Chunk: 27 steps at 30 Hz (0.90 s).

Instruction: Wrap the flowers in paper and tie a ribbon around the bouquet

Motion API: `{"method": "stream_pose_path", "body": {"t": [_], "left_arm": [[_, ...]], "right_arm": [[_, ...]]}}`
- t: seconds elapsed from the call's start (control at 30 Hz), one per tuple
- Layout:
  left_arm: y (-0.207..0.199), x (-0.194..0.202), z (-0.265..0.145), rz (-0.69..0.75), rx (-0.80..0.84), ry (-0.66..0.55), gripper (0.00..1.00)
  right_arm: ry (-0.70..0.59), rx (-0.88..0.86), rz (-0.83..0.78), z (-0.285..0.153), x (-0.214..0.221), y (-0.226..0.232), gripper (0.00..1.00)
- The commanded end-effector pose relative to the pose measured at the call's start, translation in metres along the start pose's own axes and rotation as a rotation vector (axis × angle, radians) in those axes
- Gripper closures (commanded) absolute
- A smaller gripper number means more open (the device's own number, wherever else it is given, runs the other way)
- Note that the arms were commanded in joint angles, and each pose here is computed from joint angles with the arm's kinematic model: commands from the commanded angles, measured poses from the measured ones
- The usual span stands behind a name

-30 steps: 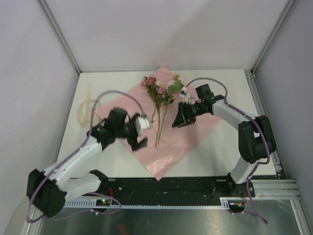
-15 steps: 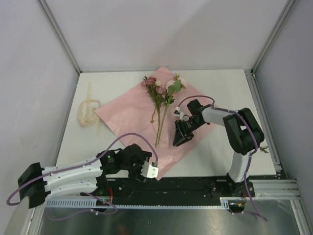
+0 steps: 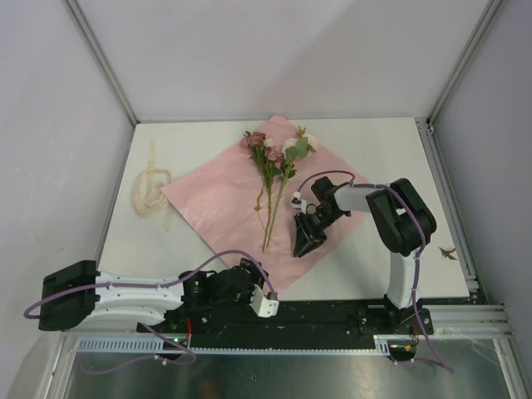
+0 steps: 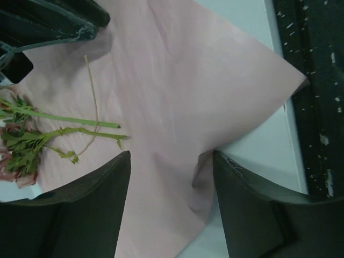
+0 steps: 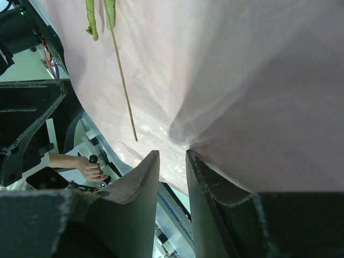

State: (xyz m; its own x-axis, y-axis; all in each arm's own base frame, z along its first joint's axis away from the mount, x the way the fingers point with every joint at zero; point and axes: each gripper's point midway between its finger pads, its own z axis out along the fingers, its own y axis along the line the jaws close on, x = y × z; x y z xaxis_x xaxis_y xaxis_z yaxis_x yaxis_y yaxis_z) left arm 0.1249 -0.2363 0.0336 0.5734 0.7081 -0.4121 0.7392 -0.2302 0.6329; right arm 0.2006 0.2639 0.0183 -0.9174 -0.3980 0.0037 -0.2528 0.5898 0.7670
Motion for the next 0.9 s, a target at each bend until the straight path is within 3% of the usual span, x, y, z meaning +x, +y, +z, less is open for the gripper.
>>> {"method": "stream_pose_path", "body": {"t": [0.0,0.1,0.3,0.43,0.63,0.87], "left_arm": [[0.016,0.002,-0.001,0.003,-0.11,0.016,0.34],[0.023,-0.009,-0.009,-0.018,-0.127,-0.038,0.4],[0.016,-0.02,-0.021,-0.109,-0.01,-0.118,0.5],[0.02,-0.022,-0.024,-0.234,0.09,-0.141,0.58],[0.039,-0.024,-0.02,-0.432,0.217,-0.141,0.77],[0.052,-0.02,-0.016,-0.63,0.38,-0.149,0.76]], "right_arm": [[0.032,0.069,-0.006,0.01,0.003,-0.015,0.68],[0.039,0.072,-0.013,0.011,0.005,-0.015,0.69],[0.032,0.07,-0.051,0.007,0.004,-0.011,0.67],[0.003,0.04,-0.101,-0.002,0.0,0.003,0.53],[-0.077,-0.04,-0.221,-0.029,-0.009,0.03,0.34],[-0.176,-0.084,-0.33,-0.064,-0.017,0.044,0.23]]}}
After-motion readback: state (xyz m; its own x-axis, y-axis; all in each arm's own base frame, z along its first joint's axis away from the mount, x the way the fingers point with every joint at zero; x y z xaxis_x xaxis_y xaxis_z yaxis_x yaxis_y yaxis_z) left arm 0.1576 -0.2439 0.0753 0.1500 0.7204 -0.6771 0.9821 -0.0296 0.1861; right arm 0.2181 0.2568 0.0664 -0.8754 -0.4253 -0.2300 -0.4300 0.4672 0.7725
